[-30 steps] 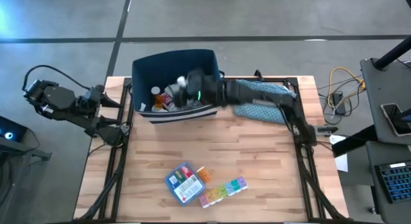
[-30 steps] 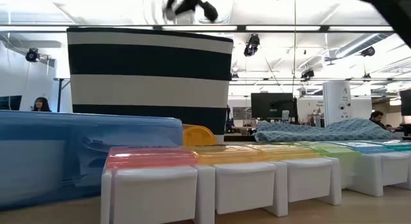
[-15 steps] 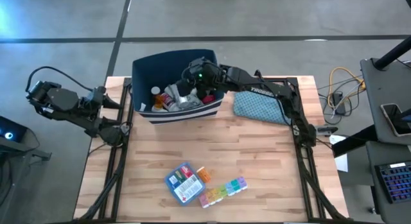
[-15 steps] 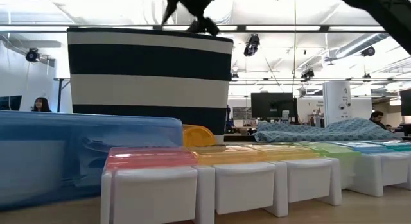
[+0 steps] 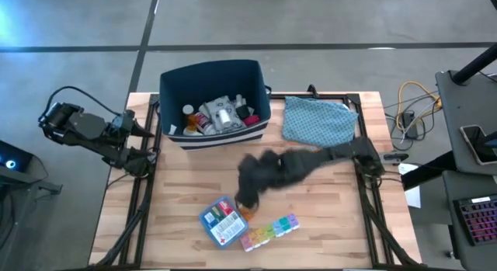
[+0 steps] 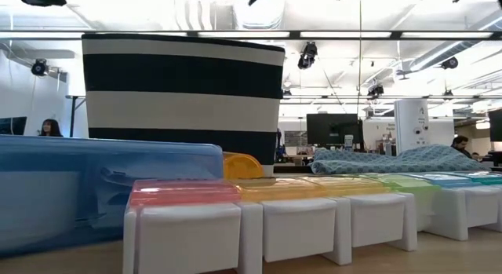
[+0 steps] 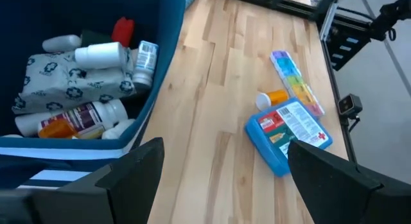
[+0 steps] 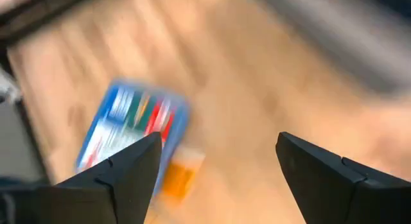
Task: Pick & place medical supplies in basket/bin
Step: Put the orange pill bottle into the blue bin
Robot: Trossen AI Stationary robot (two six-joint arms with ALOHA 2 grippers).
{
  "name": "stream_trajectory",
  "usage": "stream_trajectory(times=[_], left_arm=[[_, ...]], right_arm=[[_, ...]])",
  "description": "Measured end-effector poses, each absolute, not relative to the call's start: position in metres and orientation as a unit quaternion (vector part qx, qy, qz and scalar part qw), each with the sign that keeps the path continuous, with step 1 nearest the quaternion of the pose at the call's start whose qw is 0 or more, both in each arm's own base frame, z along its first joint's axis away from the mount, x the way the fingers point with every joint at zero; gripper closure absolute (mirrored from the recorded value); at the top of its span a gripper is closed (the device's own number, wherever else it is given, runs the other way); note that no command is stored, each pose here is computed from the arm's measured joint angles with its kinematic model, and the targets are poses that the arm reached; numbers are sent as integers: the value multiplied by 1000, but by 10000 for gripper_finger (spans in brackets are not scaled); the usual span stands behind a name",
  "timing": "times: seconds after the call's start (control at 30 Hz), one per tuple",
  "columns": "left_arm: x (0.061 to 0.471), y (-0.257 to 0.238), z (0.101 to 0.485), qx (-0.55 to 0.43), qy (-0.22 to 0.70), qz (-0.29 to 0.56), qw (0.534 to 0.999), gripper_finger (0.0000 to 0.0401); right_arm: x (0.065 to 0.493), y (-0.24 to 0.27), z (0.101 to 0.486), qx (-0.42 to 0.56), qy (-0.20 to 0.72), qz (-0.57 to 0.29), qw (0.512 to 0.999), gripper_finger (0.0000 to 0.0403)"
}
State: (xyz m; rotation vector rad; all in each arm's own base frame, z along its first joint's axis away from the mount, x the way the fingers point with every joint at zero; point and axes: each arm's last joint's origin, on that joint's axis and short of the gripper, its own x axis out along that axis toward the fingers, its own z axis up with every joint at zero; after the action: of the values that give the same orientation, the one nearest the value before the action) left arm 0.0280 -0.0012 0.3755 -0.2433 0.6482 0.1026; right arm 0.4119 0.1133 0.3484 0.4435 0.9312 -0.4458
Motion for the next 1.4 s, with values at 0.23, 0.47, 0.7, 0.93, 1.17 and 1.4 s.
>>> stream_trajectory(times=[0.23,0.47,0.7,0.93,1.17,1.4], left_arm=[[29,-2,375,-119,318,50,939,93],[29,-2,375,-120,315,50,940,93],[29,-2,375,-120,315,50,940,93],[29,-2,375,-120,315,50,940,93],[29,-2,375,-117,315,50,941,93],[29,-2,375,-109,316,47,941,93]], right_arm=[[414,159,278,369,444,-243,779,112],[409,165,224,411,436,-285,748,112],[418,163,185,407,447,-264,752,112],[428,159,163,386,465,-287,743,113],[428,157,147,368,488,-302,731,113],[422,153,145,362,511,-328,707,126]])
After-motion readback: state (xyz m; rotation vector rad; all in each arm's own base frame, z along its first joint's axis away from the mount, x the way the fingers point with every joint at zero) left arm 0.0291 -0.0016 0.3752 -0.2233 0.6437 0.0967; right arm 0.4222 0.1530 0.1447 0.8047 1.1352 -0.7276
